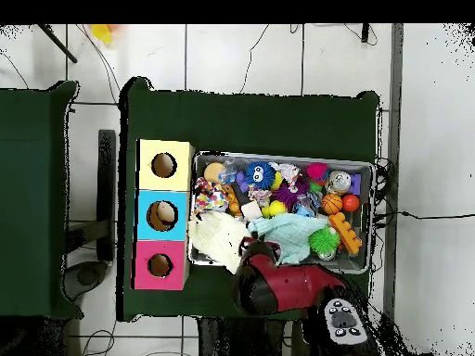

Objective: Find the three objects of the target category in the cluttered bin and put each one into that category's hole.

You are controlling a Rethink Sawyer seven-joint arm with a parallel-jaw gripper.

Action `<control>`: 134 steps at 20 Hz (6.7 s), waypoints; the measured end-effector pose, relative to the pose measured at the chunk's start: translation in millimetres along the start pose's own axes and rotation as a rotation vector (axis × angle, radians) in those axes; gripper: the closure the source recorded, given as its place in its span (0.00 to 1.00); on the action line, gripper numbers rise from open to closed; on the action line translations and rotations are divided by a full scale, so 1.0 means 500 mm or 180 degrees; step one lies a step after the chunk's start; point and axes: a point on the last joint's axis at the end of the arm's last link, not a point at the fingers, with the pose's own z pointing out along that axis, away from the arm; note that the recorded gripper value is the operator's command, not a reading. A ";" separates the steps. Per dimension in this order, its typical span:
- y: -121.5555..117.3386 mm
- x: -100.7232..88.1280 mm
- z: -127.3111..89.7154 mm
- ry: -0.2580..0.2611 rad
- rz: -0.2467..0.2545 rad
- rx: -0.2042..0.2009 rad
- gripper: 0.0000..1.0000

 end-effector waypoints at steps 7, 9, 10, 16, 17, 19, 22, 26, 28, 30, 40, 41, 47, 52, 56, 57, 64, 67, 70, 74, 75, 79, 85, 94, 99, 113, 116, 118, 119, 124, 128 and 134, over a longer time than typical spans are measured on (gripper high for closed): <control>0.067 -0.022 -0.070 0.0168 0.0152 0.0019 1.00; 0.089 -0.035 -0.090 0.0199 0.0177 0.0024 1.00; 0.097 -0.040 -0.096 0.0201 0.0179 0.0024 1.00; 0.170 -0.073 -0.144 0.0108 0.0147 -0.0018 1.00; 0.176 -0.075 -0.148 0.0093 0.0137 -0.0025 1.00; 0.198 -0.084 -0.163 0.0035 0.0108 -0.0048 1.00; 0.216 -0.096 -0.180 -0.0034 0.0096 -0.0070 0.00; 0.222 -0.105 -0.191 -0.0079 0.0105 -0.0078 0.00; 0.221 -0.107 -0.193 -0.0088 0.0107 -0.0078 0.00; 0.221 -0.109 -0.195 -0.0099 0.0108 -0.0078 0.00; 0.208 -0.117 -0.199 -0.0121 0.0146 -0.0066 0.00; 0.205 -0.118 -0.198 -0.0121 0.0153 -0.0063 0.00; 0.169 -0.128 -0.194 -0.0118 0.0260 -0.0027 0.00; 0.132 -0.134 -0.189 -0.0116 0.0329 0.0013 0.00; 0.098 -0.135 -0.185 -0.0116 0.0355 0.0052 0.00; 0.086 -0.135 -0.184 -0.0115 0.0361 0.0066 0.00; 0.029 -0.134 -0.178 -0.0112 0.0407 0.0131 0.00; 0.001 -0.134 -0.176 -0.0111 0.0433 0.0163 0.00; -0.027 -0.133 -0.174 -0.0110 0.0463 0.0191 0.00; -0.077 -0.133 -0.168 -0.0108 0.0536 0.0222 0.00; -0.088 -0.133 -0.167 -0.0108 0.0550 0.0231 0.00; -0.105 -0.132 -0.166 -0.0111 0.0556 0.0251 0.00; -0.104 -0.141 -0.166 -0.0142 0.0525 0.0249 0.00; -0.096 -0.153 -0.164 -0.0173 0.0503 0.0225 0.00; -0.091 -0.151 -0.151 -0.0146 0.0484 0.0214 0.00; -0.180 -0.164 -0.126 -0.0196 0.0496 0.0228 0.00; -0.210 -0.173 -0.116 -0.0221 0.0525 0.0227 0.00; -0.223 -0.174 -0.110 -0.0225 0.0533 0.0226 0.00; -0.236 -0.173 -0.103 -0.0222 0.0544 0.0222 0.00; -0.268 -0.168 -0.090 -0.0218 0.0569 0.0196 0.00; -0.269 -0.171 -0.094 -0.0241 0.0537 0.0202 0.00; -0.256 -0.187 -0.087 -0.0274 0.0496 0.0182 0.00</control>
